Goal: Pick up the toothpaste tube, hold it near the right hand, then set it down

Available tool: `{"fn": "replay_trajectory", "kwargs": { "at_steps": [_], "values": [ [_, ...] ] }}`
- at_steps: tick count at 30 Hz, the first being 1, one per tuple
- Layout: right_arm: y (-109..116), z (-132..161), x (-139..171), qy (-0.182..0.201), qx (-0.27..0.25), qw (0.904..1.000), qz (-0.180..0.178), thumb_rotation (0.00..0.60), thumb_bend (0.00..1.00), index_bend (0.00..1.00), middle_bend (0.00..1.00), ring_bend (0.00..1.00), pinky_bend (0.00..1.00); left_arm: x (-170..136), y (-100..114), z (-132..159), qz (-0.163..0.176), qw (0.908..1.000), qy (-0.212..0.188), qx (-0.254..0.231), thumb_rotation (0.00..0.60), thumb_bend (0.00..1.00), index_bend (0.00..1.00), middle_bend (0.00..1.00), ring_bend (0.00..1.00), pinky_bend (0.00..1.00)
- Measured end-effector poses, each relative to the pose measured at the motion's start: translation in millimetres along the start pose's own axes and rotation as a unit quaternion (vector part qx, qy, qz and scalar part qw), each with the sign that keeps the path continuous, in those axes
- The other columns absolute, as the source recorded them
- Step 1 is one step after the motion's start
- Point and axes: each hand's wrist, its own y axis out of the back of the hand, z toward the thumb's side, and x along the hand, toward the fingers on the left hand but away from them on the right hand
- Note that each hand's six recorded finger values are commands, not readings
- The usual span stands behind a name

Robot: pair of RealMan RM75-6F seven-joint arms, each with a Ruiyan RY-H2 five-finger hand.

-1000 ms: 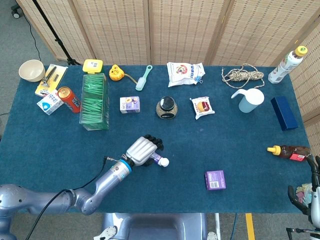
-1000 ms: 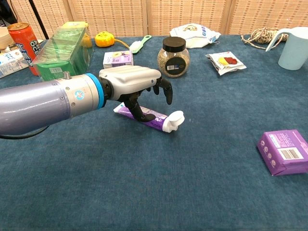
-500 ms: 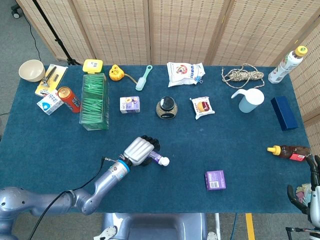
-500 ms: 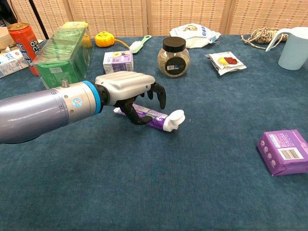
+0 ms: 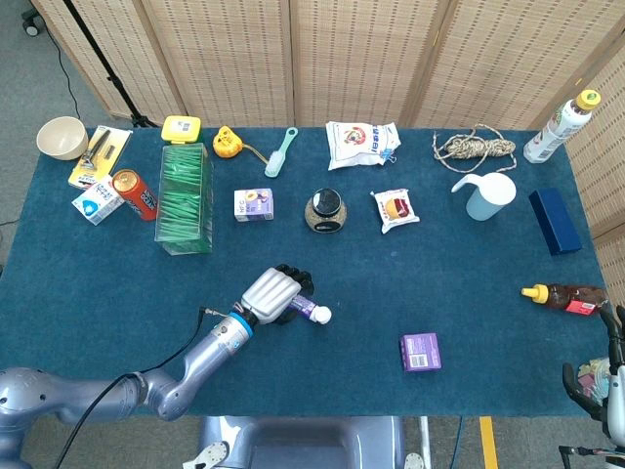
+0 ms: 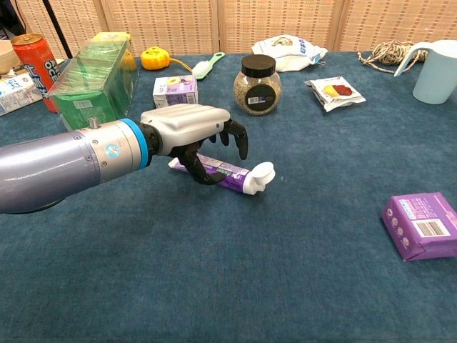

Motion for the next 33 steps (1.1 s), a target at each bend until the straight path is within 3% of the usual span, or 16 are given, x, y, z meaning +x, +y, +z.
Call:
{"fn": "replay_trajectory", "kwargs": {
  "at_steps": [19,33],
  "values": [
    [0.3,-3.5,2.1,-0.004,-0.001,1.0000,0.000,0.600,0.39,0.00,0.00,0.00,0.00,1.7,-9.5,1.9,-0.007,1.0000,0.002,0.004,0.600,0.35,0.36,0.27,0.25,0.25],
    [0.5,-2.4,2.8,-0.004,-0.001,1.0000,-0.001,0.600,0.39,0.00,0.00,0.00,0.00,0.5,-14.4,-1.1,-0.011,0.9999,0.007,0.002,0.600,0.35,0.36,0.29,0.27,0.31]
  ]
}}
